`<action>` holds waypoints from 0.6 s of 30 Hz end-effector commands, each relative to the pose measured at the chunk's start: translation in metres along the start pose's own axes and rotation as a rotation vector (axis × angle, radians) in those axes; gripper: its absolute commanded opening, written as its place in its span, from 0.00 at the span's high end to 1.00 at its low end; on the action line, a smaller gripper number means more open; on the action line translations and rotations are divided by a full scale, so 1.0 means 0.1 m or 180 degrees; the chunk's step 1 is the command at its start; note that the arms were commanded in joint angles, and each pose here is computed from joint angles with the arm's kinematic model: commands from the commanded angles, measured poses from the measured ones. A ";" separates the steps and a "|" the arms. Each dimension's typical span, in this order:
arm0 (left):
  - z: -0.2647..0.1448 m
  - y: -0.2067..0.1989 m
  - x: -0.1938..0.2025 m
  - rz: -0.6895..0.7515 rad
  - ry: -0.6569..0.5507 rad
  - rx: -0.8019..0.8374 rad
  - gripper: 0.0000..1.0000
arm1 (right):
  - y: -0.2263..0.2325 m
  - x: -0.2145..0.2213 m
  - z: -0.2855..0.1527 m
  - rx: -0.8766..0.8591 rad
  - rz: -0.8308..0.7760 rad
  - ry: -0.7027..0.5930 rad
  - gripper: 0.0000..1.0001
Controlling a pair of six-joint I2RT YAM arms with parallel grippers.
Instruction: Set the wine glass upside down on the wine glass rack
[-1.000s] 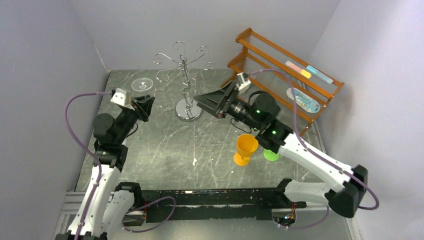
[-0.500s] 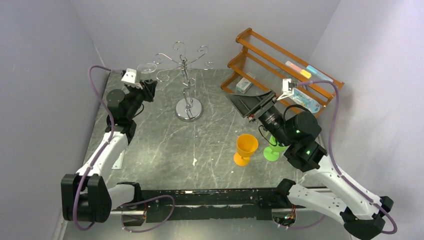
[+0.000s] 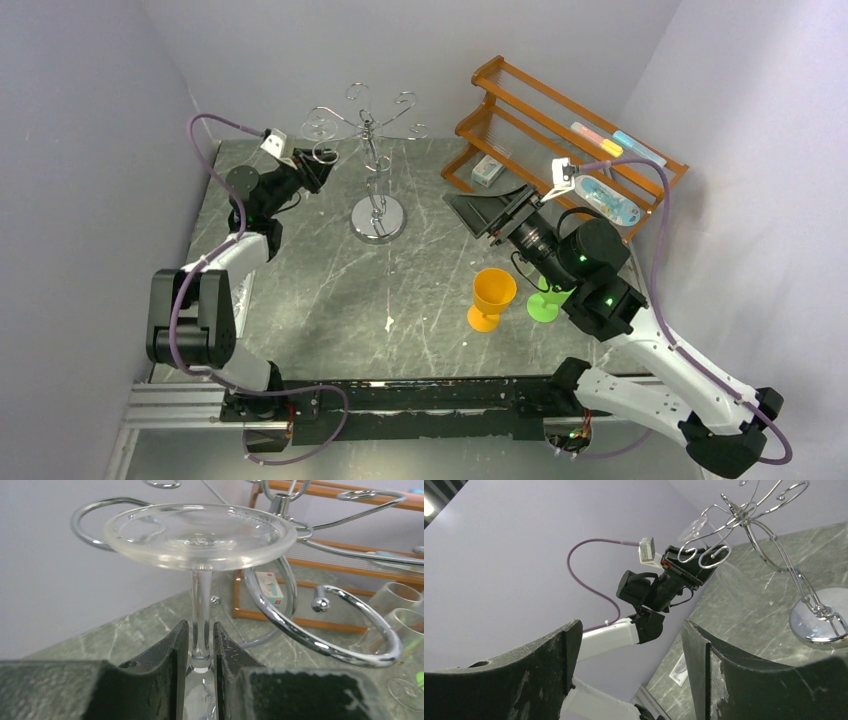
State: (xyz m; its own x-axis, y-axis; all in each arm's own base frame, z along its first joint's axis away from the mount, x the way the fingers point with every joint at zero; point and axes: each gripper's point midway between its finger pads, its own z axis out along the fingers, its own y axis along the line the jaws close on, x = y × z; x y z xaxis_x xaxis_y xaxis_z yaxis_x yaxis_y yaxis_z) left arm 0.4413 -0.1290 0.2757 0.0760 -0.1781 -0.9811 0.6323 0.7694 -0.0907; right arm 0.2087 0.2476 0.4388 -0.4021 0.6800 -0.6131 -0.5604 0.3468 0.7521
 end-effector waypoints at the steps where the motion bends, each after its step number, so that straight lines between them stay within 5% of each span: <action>1: 0.09 -0.23 -0.48 0.0374 -0.0503 0.0646 0.95 | -0.01 0.00 -0.03 0.0008 -0.0056 0.0012 0.24; 18: 0.44 0.02 -0.22 0.0147 -0.0316 0.0750 0.95 | 0.13 0.06 0.04 -0.0281 0.0034 0.0055 0.26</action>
State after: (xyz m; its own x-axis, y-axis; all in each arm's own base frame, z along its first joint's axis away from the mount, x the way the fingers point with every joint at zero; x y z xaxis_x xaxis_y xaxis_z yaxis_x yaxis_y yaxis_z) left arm 0.4725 -0.1528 0.2754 0.0663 -0.2214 -0.9729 0.7826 0.6164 -0.0869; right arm 0.2028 0.2543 0.4441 -0.4139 0.6710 -0.6152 -0.6018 0.3054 0.7379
